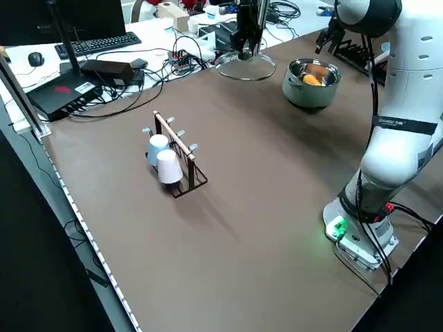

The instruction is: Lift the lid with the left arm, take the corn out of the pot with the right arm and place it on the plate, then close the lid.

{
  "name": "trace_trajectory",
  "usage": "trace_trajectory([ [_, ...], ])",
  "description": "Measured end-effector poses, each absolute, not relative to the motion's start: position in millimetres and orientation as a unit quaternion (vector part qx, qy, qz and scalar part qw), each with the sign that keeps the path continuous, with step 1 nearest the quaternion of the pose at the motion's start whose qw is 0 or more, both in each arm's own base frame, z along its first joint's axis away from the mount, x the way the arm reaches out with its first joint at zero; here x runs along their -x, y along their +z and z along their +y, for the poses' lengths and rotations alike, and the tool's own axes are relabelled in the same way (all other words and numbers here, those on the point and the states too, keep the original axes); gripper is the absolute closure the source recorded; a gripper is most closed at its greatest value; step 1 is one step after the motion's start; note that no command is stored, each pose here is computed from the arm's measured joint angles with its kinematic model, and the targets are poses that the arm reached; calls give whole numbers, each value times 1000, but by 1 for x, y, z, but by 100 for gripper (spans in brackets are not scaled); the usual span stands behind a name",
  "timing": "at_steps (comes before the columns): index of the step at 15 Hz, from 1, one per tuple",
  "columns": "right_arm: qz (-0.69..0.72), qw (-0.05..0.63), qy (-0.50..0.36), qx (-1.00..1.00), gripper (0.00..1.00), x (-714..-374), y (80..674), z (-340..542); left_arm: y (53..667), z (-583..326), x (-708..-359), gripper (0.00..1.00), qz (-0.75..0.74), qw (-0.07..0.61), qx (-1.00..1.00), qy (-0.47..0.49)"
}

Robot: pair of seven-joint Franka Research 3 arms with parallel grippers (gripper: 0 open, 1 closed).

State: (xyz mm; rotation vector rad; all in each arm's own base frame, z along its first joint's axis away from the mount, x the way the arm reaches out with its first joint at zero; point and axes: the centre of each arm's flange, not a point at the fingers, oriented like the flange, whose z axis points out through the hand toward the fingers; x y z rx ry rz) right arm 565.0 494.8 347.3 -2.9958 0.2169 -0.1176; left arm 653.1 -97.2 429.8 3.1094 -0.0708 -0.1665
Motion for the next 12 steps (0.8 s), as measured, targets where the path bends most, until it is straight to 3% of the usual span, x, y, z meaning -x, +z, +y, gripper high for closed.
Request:
trace_trajectory([
  [7, 61, 79, -43, 994, 7, -538, 347, 533, 430, -94, -654, 49, -21, 13, -998, -54],
  [12, 57, 78, -41, 994, 11, -519, 285, 560, 429, -95, -653, 49, -22, 13, -998, -54],
])
